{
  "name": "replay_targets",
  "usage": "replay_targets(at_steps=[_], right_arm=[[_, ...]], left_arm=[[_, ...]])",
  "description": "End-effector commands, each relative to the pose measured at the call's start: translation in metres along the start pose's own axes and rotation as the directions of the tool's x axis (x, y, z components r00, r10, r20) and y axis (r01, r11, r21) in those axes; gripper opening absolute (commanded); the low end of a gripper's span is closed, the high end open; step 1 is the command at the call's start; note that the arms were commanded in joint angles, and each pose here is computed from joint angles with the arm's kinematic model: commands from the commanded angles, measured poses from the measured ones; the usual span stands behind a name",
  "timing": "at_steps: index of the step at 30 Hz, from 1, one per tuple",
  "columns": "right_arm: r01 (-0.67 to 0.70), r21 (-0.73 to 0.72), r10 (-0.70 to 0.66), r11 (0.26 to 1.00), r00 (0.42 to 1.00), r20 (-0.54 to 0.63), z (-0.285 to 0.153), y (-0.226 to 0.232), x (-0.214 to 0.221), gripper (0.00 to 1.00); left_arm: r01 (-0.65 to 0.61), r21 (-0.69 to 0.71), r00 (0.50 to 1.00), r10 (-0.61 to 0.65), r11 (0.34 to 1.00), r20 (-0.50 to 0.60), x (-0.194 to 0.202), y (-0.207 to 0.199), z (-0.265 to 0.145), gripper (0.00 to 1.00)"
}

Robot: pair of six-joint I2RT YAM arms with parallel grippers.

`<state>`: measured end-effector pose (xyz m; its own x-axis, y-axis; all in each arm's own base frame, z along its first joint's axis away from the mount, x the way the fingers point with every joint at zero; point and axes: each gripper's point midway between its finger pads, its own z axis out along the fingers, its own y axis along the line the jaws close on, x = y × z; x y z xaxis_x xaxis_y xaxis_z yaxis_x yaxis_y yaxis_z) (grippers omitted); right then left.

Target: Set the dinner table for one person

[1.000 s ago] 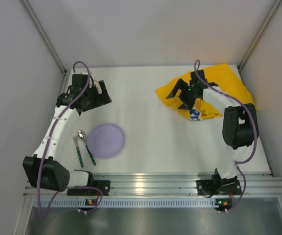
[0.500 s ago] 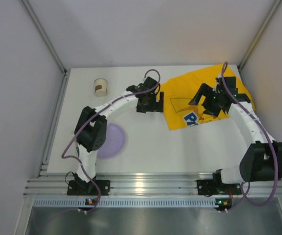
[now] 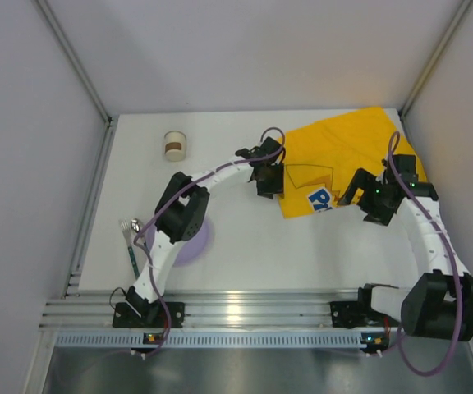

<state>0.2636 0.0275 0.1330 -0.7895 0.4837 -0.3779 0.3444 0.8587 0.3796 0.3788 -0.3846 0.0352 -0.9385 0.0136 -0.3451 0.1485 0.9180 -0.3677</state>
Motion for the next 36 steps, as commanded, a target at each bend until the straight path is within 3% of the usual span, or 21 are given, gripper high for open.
replay_targets(at_steps=[1, 8, 10, 11, 16, 19, 20, 26, 36], right_arm=[[0.014, 0.027, -0.014, 1.000, 1.000, 0.003, -0.004, -0.008, 0.003, 1.00], [0.024, 0.068, -0.024, 0.997, 1.000, 0.002, -0.006, -0.018, 0.009, 1.00], [0.024, 0.067, -0.024, 0.997, 1.000, 0.000, -0.006, -0.019, 0.011, 1.00], [0.022, 0.065, -0.022, 0.998, 1.000, 0.000, -0.006, -0.019, 0.011, 1.00], [0.022, 0.060, -0.023, 0.998, 1.000, 0.014, -0.008, -0.016, 0.006, 1.00], [0.021, 0.048, -0.022, 0.999, 1.000, 0.019, -0.010, -0.012, 0.002, 1.00], [0.020, 0.051, -0.021, 0.999, 1.000, 0.015, -0.009, -0.012, 0.001, 1.00], [0.008, 0.047, -0.008, 0.999, 1.000, 0.006, -0.001, -0.010, -0.003, 1.00], [-0.001, 0.034, 0.001, 0.999, 1.000, -0.004, 0.010, -0.004, -0.017, 1.00]], left_arm=[[0.015, 0.122, 1.000, -0.014, 0.992, -0.008, -0.001, -0.029, 0.012, 0.45], [0.065, 0.207, 0.997, -0.058, 0.976, -0.042, 0.003, -0.045, 0.032, 0.31], [0.060, 0.214, 0.998, -0.053, 0.975, -0.038, -0.001, -0.048, 0.034, 0.14], [0.058, 0.207, 0.998, -0.052, 0.977, -0.036, -0.001, -0.046, 0.035, 0.00], [0.038, 0.165, 0.999, -0.038, 0.986, 0.001, -0.018, -0.025, 0.007, 0.00], [0.112, 0.065, 0.994, -0.113, 0.992, 0.006, -0.018, 0.043, -0.015, 0.00], [0.113, 0.085, 0.992, -0.118, 0.990, 0.053, -0.036, 0.044, -0.035, 0.00], [0.131, -0.064, 0.988, -0.125, 0.989, 0.090, -0.020, 0.136, -0.084, 0.00], [0.148, -0.203, 0.987, -0.133, 0.968, 0.086, 0.003, 0.184, -0.115, 0.00]])
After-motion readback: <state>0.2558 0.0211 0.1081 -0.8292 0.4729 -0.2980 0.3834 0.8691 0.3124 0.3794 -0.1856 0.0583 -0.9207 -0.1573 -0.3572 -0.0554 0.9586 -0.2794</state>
